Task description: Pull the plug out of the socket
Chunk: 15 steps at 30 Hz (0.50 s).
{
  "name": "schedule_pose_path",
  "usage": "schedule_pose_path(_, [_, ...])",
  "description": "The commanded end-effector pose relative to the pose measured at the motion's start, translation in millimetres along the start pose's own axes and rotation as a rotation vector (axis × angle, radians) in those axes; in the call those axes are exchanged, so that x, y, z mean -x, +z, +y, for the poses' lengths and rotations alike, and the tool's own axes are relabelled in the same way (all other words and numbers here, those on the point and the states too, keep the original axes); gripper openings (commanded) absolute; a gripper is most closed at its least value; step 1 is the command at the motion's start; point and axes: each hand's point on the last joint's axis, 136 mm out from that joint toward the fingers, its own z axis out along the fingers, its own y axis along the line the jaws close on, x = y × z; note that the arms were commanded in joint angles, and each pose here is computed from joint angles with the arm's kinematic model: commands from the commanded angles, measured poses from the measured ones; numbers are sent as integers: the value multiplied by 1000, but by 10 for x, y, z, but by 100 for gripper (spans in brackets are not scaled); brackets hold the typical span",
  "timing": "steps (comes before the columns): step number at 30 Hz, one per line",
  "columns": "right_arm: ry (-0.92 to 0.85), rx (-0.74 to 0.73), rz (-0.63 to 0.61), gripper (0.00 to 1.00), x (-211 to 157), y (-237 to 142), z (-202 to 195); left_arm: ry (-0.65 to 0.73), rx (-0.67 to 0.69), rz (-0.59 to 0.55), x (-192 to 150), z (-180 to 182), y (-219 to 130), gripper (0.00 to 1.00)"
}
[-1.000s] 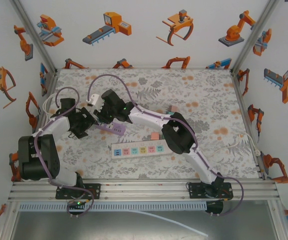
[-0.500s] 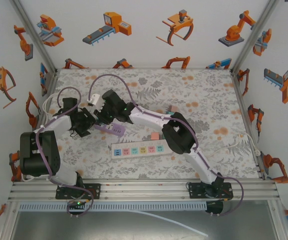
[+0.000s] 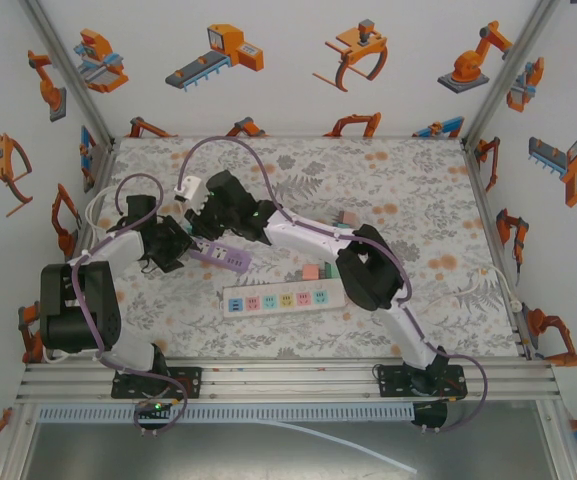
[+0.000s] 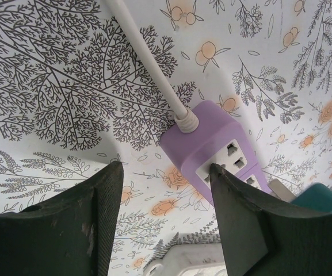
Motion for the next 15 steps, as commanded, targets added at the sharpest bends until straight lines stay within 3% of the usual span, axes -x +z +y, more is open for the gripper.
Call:
schedule_pose_path(1, [-5,-35,-95,21,404,-256,-8,3,117,4,-71,257,9,59])
schedule_pose_path(11, [101,-216,-150,22,621,-819,-233,61,-109,-129,242,-328,-582,62])
schedule_pose_path(15, [198,-313,-184,22,622,-1167,-366,155,-267,-166,266,-655,-911,63])
